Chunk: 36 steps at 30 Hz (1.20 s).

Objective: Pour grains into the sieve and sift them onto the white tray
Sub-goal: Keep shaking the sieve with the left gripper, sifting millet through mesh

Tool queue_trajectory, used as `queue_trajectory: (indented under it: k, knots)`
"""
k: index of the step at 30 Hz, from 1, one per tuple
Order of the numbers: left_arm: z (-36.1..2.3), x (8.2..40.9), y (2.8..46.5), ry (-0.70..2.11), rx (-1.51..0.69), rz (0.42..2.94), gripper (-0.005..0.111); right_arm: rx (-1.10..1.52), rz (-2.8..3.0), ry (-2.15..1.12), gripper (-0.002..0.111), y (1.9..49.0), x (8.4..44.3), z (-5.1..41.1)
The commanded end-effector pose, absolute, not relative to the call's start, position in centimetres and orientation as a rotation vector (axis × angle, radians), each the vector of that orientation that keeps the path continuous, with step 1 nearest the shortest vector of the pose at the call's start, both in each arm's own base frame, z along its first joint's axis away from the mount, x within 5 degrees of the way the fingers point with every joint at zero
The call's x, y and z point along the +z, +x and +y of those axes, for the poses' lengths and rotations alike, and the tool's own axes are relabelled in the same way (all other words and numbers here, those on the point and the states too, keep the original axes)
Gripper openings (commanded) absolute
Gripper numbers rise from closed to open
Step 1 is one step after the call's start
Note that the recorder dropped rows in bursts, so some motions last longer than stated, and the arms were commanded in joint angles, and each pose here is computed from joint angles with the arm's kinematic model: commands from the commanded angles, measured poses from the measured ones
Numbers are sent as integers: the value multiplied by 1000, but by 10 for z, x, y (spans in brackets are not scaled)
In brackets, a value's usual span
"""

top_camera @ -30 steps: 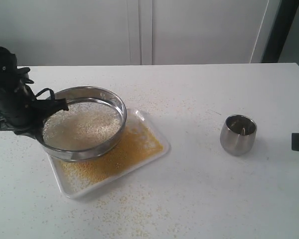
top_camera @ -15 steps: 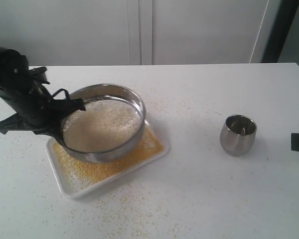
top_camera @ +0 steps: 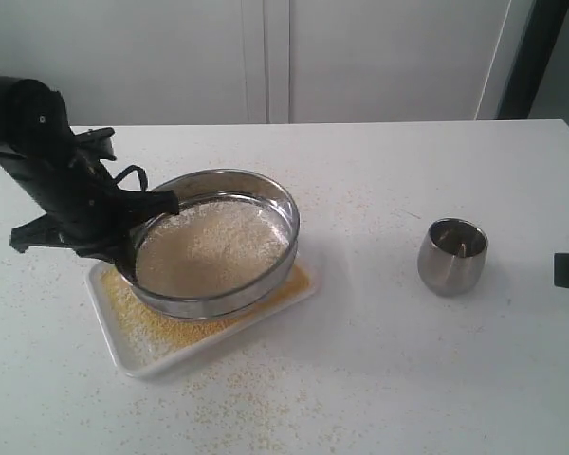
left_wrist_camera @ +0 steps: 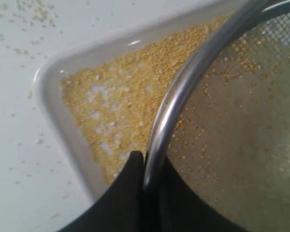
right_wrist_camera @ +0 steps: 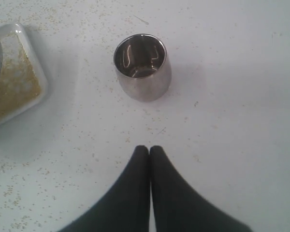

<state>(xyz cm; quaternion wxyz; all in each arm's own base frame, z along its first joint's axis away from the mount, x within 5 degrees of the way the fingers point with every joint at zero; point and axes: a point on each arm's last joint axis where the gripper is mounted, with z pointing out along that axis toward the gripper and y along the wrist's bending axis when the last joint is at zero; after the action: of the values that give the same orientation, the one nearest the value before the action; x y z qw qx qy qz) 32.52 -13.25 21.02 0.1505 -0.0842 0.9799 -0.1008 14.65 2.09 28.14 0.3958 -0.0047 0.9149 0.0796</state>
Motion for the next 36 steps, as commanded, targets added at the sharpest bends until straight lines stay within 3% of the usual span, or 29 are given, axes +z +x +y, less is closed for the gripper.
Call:
queue_trajectory:
  k: [1, 3, 5, 9, 13, 18, 21, 24, 26, 31, 36]
  knots:
    - [-92, 218, 329, -606, -252, 2831, 0, 198, 2316, -17, 0, 145, 281, 21]
    - [-101, 213, 326, -613, -352, 2826, 0, 198, 2316, -17, 0, 145, 281, 21]
    - [-121, 211, 323, -434, -429, 2804, 0, 198, 2314, -17, 0, 145, 281, 21]
    - [-124, 216, 318, -227, -351, 2835, 0, 198, 2314, -17, 0, 145, 281, 21]
    - [-93, 218, 323, -594, -298, 2830, 0, 198, 2314, -17, 0, 145, 281, 21]
    - [-131, 218, 318, -309, -388, 2783, 0, 198, 2316, -17, 0, 145, 281, 21]
    - [-122, 222, 321, -234, -294, 2771, 0, 198, 2316, -17, 0, 145, 281, 21]
    - [-97, 224, 324, -432, -226, 2795, 0, 198, 2316, -17, 0, 145, 281, 21]
    - [-101, 217, 321, -528, -293, 2817, 0, 198, 2316, -17, 0, 145, 281, 21]
    - [-142, 207, 317, -162, -335, 2768, 0, 198, 2314, -17, 0, 145, 281, 21]
    - [-106, 219, 324, -325, -241, 2781, 0, 198, 2314, -17, 0, 145, 281, 21]
